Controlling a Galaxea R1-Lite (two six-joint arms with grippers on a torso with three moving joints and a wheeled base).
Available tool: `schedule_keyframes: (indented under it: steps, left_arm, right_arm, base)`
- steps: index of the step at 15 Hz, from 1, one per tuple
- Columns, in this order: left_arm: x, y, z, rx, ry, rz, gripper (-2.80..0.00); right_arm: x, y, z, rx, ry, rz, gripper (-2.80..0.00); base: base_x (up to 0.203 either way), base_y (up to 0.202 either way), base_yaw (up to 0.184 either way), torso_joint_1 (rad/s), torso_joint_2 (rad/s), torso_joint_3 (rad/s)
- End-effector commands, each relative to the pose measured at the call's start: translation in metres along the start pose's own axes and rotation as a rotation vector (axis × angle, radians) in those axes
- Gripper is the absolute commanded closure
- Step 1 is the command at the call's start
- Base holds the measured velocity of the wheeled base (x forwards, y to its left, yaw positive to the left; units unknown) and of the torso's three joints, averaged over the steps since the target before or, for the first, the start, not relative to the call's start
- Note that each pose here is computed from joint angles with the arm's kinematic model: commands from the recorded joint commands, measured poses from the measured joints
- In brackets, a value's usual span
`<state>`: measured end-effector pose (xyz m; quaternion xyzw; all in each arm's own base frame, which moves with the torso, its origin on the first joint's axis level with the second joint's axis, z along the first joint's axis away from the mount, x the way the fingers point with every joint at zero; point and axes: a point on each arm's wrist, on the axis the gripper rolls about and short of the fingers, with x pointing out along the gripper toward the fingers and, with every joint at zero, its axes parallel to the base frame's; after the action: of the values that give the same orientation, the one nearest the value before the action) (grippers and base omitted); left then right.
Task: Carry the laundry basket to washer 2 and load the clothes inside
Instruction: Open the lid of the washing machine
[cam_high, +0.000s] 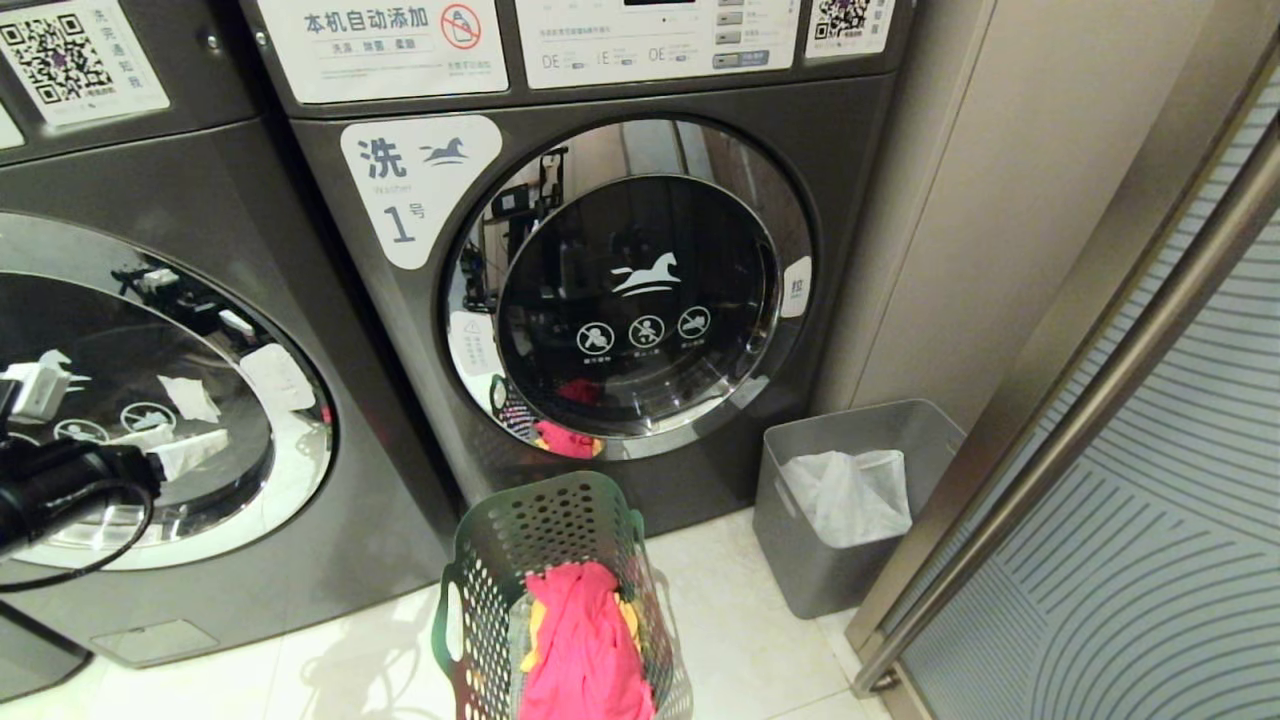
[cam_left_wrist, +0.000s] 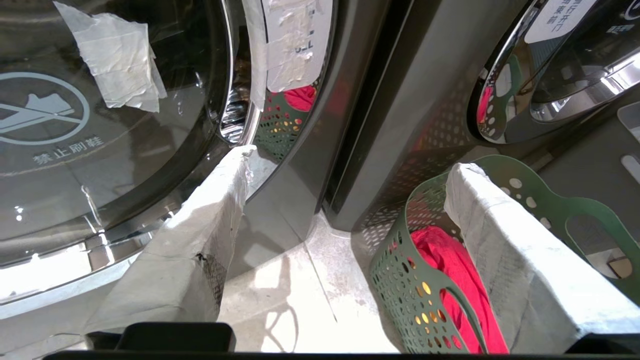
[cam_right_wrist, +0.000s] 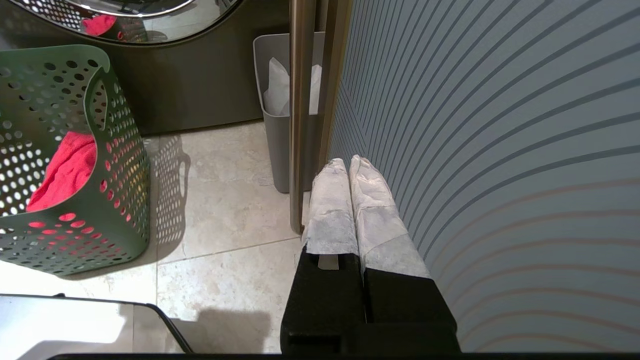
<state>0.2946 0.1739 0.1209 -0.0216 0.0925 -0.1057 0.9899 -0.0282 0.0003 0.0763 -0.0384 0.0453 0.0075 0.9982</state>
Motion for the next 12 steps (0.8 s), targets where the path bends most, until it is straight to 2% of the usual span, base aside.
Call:
schedule_keyframes:
  steps: [1, 3, 6, 9, 12]
  left_arm:
    - [0.001, 0.002, -0.005, -0.009, 0.008, -0.001, -2.80]
    - [0.002, 0.003, -0.008, -0.016, 0.009, -0.027, -2.80]
    - [0.005, 0.004, -0.014, -0.018, 0.000, -0.116, -2.80]
    - [0.014, 0.010, -0.028, -0.004, -0.022, -0.183, -2.80]
    - [0.023, 0.024, -0.034, 0.013, -0.053, -0.301, -2.80]
  right_arm:
    - [0.000, 0.000, 0.000, -0.001, 0.001, 0.001, 0.00]
    - [0.000, 0.000, 0.000, -0.001, 0.001, 0.001, 0.00]
    - [0.000, 0.000, 0.000, -0.001, 0.001, 0.001, 0.00]
    - [0.000, 0.000, 0.000, -0.001, 0.001, 0.001, 0.00]
    - [0.000, 0.000, 0.000, -0.002, 0.001, 0.001, 0.00]
  base:
    - [0.000, 0.000, 0.000, 0.000, 0.00, 0.000]
    - [0.000, 0.000, 0.000, 0.000, 0.00, 0.000]
    - [0.000, 0.000, 0.000, 0.000, 0.00, 0.000]
    - [0.000, 0.000, 0.000, 0.000, 0.00, 0.000]
    - [0.000, 0.000, 0.000, 0.000, 0.00, 0.000]
